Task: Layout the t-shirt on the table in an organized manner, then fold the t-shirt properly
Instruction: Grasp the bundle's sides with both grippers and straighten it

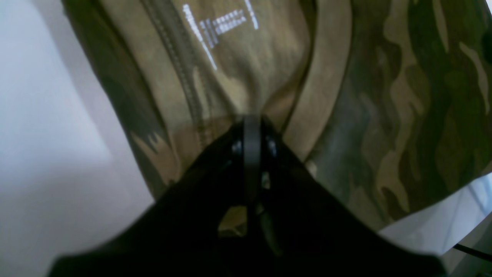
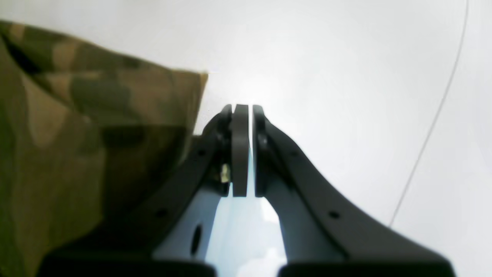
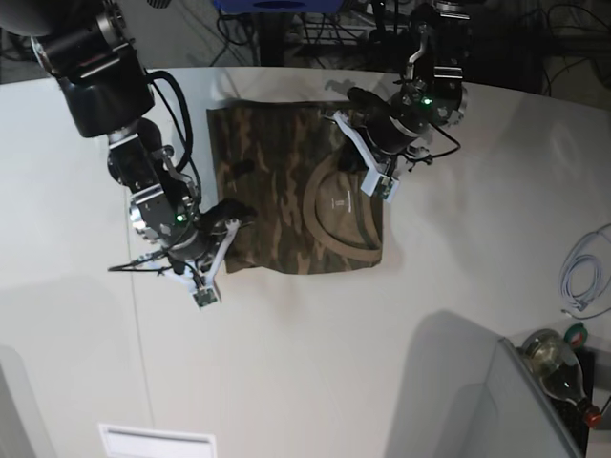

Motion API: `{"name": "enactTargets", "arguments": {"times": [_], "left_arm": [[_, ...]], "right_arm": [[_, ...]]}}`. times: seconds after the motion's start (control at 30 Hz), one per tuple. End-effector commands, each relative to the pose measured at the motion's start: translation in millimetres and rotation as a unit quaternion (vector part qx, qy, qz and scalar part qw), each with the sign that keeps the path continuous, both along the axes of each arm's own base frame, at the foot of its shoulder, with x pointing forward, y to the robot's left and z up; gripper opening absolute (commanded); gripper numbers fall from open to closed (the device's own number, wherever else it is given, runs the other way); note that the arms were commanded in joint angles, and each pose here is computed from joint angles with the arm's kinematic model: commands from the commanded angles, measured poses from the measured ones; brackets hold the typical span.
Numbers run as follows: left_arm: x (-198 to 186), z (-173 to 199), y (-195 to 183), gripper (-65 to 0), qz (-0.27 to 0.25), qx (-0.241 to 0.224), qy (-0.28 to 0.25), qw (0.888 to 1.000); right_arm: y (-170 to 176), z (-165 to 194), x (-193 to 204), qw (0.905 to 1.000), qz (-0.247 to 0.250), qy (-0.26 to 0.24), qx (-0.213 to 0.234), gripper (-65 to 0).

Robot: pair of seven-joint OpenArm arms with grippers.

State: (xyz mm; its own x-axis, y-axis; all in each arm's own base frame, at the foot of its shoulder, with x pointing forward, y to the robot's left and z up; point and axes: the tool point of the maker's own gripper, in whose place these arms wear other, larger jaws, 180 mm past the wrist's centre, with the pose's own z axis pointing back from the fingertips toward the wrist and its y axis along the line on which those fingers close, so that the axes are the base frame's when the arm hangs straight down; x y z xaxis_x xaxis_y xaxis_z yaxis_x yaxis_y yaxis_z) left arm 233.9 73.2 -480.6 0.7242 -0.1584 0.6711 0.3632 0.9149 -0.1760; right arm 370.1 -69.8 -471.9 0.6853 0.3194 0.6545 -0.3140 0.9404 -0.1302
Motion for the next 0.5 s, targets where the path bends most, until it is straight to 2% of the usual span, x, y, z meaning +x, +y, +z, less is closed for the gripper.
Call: {"name": "enactTargets", "arguments": {"times": [0.0,0.1,0.17,0.3,0.47], "left_arm": [[6.8,7.8,-2.3,-65.0,-0.002,-0.007,-0.016,1.000],[8.3,8.5,-2.3,-65.0,-0.002,-0.007,-0.017,1.000],[9.4,8.8,-2.3,-65.0,-0.002,-0.007,-0.018,1.000],[10.8,9.6,-2.3,-65.0,-0.002,-0.007,-0.019,1.000],[10.8,9.6,-2.3,-65.0,-0.002,-0.007,-0.019,1.000]], "right_arm": [[2.8,32.5,18.9,0.9982,-0.006,-0.056,0.021,-63.6],[19.6,65.8,13.2,0.9937,0.006,-0.101,0.047,-63.6],[34.1,67.6,3.2,0.9939,0.022,-0.095,0.052,-63.6],[53.5,41.5,-3.9,0.9962,0.041,-0.060,0.049,-63.6],[36.9,-2.8,-3.3,0.9993,0.030,-0.010,0.021,-63.6]]}}
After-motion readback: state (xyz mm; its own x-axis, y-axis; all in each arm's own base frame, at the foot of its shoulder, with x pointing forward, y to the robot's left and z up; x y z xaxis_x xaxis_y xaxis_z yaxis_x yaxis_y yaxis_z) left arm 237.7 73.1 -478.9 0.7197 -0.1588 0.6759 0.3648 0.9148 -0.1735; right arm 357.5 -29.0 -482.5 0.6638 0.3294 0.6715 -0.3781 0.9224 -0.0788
